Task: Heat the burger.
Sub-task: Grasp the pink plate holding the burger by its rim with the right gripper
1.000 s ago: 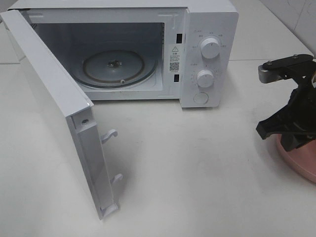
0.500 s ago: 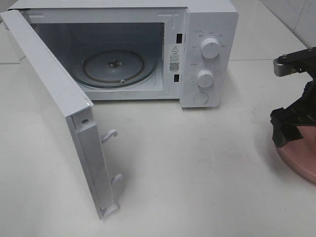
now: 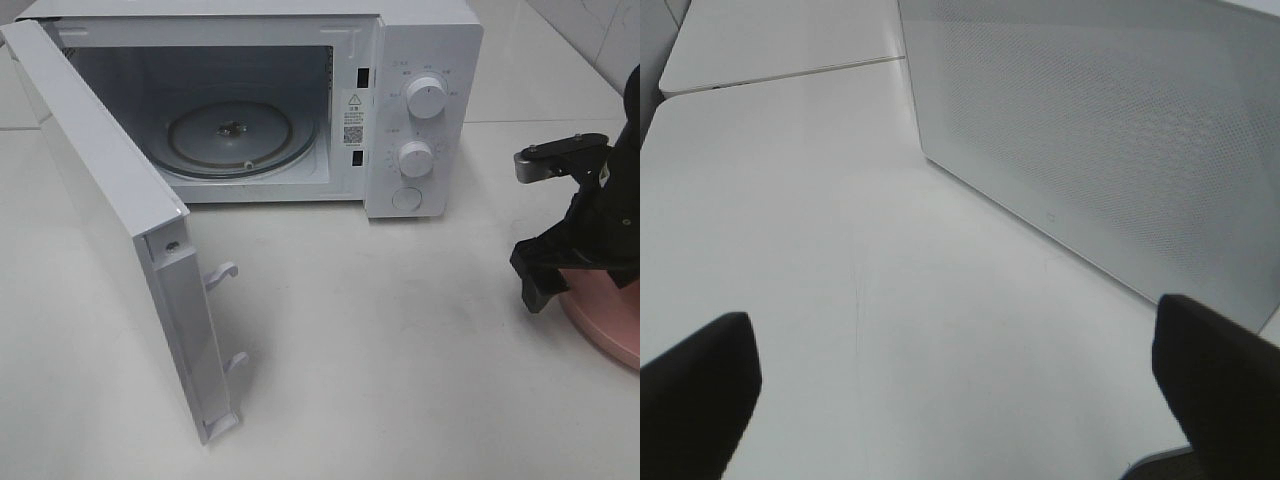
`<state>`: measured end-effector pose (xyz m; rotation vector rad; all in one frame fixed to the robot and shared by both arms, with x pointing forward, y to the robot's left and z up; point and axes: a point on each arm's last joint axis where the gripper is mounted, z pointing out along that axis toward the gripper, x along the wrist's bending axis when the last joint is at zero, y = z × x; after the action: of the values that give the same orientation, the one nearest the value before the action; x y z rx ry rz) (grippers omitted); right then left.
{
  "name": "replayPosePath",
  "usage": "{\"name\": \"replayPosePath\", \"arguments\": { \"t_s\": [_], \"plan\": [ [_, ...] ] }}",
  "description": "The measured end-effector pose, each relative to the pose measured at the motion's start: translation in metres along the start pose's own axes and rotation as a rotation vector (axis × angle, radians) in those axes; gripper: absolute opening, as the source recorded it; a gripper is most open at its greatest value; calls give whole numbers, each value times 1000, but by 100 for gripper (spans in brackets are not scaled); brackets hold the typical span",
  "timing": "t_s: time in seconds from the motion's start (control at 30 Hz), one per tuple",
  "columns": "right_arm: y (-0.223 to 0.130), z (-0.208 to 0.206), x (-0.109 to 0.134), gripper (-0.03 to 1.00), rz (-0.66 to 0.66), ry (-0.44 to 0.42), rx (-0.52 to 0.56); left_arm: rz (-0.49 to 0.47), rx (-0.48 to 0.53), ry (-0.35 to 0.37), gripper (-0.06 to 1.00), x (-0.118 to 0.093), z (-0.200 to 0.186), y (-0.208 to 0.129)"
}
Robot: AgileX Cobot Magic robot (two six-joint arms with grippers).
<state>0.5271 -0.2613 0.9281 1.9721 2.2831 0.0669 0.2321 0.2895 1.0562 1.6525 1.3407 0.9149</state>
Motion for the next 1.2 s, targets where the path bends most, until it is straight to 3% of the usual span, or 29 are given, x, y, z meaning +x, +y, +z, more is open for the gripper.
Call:
{"name": "replayPosePath", "arguments": {
  "t_s": [0.53,0.8,0.97,1.03,1.07,1.1,1.13,1.17,1.2],
  "plan": [
    [5,42,0,88,-9,-15,74,0,0,0,99,0,0,0],
    [5,43,0,79,-9,-15,74,0,0,0,99,0,0,0],
    [6,43,-1,66,-4,-28,68,0,0,0,99,0,0,0],
    [6,43,-3,52,11,-44,68,0,0,0,99,0,0,0],
    [6,43,-3,52,11,-44,68,0,0,0,99,0,0,0],
    [6,44,-4,40,9,-62,69,0,0,0,99,0,0,0],
    [6,44,-4,40,9,-62,69,0,0,0,99,0,0,0],
    [6,44,-5,28,13,-74,68,0,0,0,99,0,0,0],
    [6,44,-6,24,19,-76,69,0,0,0,99,0,0,0]
  ]
}}
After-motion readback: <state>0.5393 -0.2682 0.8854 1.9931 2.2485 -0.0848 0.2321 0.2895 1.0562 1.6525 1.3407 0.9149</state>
